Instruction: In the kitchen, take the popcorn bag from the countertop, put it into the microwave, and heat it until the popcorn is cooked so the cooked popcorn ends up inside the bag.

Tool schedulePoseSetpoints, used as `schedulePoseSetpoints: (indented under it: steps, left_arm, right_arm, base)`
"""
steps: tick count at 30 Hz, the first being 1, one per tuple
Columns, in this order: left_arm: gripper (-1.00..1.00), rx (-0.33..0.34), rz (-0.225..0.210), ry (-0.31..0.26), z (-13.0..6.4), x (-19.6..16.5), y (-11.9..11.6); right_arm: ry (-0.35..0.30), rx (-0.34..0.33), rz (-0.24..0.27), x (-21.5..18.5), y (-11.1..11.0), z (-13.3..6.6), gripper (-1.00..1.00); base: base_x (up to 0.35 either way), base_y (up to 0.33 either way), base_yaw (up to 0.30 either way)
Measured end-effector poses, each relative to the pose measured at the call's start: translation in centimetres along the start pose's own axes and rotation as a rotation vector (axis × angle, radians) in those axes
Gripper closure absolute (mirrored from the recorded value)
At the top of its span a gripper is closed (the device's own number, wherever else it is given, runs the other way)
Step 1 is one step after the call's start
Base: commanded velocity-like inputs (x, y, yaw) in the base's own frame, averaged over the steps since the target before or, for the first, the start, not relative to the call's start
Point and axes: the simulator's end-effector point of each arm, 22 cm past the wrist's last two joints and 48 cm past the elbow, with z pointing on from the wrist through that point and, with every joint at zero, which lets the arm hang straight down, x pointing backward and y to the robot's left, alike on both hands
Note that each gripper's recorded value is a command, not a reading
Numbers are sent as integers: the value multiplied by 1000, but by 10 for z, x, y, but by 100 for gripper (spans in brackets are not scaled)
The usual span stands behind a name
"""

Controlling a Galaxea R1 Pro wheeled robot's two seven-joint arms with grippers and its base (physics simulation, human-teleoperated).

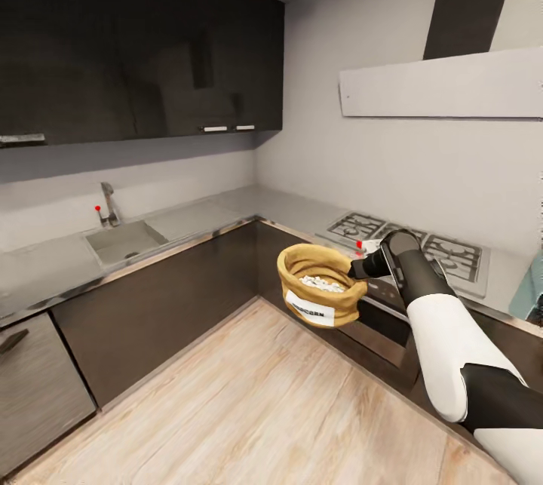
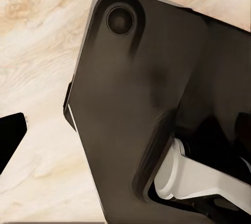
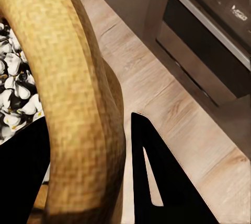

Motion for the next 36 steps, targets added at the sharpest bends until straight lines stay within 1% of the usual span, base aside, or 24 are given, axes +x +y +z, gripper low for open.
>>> schedulePoseSetpoints:
  steps: [4, 15, 17, 19, 36]
  left_arm:
    - [-100, 0, 1, -1, 0, 0, 1]
    - [-100, 4, 6, -1, 0, 0, 0]
    - [-100, 6, 8, -1, 0, 0, 0]
    - [-100, 6, 8, -1, 0, 0, -1]
    - [-100, 7, 10, -1, 0, 0, -1]
  right_arm:
    - [1, 0, 1, 1, 0, -1, 100]
    - [4, 11, 0, 2, -4, 0, 100]
    - [3, 28, 0, 2, -8, 0, 100]
    - [6, 61, 6, 5, -26, -2, 100]
    - [6, 60, 12, 5, -28, -3, 100]
  base:
    - [-187, 92, -67]
    - [-5, 3, -241]
    - [0, 0, -247]
    - [0, 0, -248]
    - [0, 0, -247]
